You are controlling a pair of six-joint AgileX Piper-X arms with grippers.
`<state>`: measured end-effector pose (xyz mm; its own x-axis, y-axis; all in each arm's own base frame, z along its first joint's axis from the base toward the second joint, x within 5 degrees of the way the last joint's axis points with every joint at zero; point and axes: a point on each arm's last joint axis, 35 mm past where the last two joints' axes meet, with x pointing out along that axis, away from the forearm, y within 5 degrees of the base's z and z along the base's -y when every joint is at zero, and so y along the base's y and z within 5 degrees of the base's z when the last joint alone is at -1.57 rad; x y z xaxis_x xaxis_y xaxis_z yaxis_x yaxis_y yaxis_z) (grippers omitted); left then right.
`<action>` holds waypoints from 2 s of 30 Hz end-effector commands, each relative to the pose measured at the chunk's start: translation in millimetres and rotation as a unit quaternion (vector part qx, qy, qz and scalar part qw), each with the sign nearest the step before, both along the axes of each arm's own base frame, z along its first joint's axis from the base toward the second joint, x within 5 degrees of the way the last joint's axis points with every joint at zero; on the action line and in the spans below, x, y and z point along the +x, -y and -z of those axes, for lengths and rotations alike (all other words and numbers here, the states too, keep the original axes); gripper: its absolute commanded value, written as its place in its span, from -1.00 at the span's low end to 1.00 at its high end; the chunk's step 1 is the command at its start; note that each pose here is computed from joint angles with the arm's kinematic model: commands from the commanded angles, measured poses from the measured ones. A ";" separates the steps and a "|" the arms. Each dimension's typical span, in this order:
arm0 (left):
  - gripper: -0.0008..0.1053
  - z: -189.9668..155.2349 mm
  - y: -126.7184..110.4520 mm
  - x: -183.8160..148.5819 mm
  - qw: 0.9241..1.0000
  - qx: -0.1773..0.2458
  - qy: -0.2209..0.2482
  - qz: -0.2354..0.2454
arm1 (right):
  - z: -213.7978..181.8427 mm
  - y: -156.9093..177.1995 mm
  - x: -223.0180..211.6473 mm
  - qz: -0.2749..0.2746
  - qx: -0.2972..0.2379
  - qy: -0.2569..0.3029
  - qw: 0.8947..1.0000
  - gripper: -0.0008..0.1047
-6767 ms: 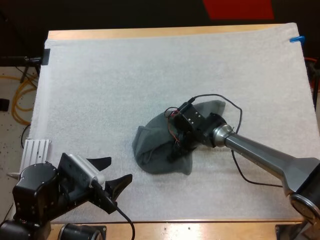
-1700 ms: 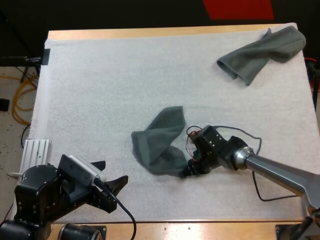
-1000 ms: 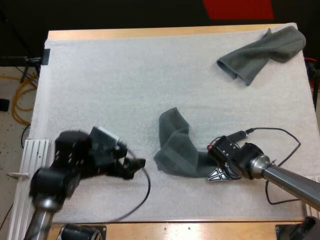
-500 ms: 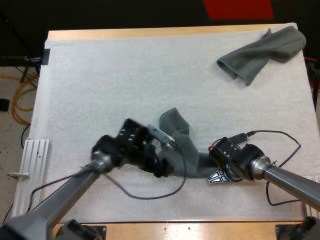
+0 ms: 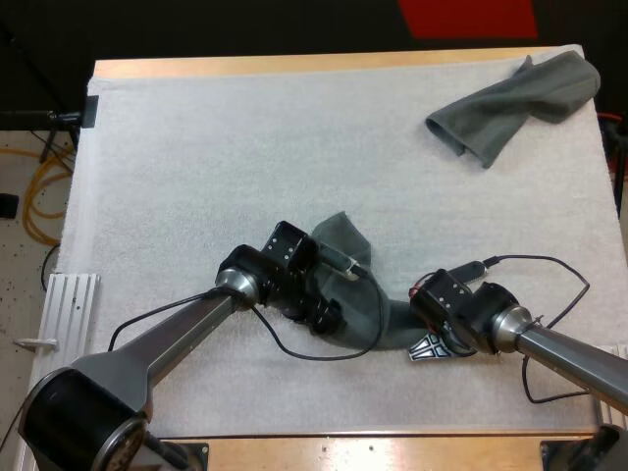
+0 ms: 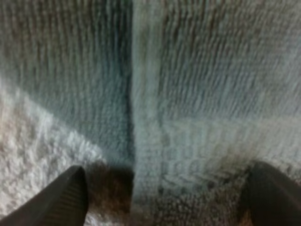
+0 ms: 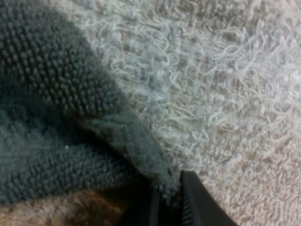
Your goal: Pick towel from pile fold and stack
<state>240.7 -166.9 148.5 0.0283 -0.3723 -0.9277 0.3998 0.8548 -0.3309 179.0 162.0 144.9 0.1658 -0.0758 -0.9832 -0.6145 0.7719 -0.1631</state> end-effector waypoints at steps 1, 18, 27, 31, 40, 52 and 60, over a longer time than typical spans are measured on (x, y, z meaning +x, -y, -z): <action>0.24 -2.1 0.2 -0.7 1.000 0.006 -0.002 -0.002 | -0.2 1.6 -2.2 -0.002 0.002 -0.010 1.000 -0.99; -0.98 -40.2 -3.8 -6.1 1.000 0.006 0.006 -0.014 | -5.6 0.8 -1.4 -0.011 0.010 0.000 1.000 -0.99; -0.98 -134.0 -15.6 -25.6 0.992 -0.095 0.070 -0.039 | -103.1 4.0 3.5 -0.010 0.068 0.187 0.980 -0.99; -0.98 -180.1 -16.5 -29.9 0.982 -0.154 0.105 -0.041 | -153.7 6.2 2.3 -0.016 0.111 0.258 0.960 -0.99; -0.98 -241.5 -30.6 -53.3 0.976 -0.181 0.113 -0.053 | -229.8 18.5 -12.4 -0.021 0.162 0.292 0.943 -0.99; -0.98 -249.8 -37.0 -103.2 0.986 -0.158 0.059 -0.018 | -238.9 37.8 -44.7 -0.032 0.166 0.121 0.978 -0.99; -0.98 -231.0 -24.9 -109.7 0.994 -0.080 0.072 -0.023 | -230.0 42.1 -53.7 -0.013 0.182 0.063 0.981 -0.99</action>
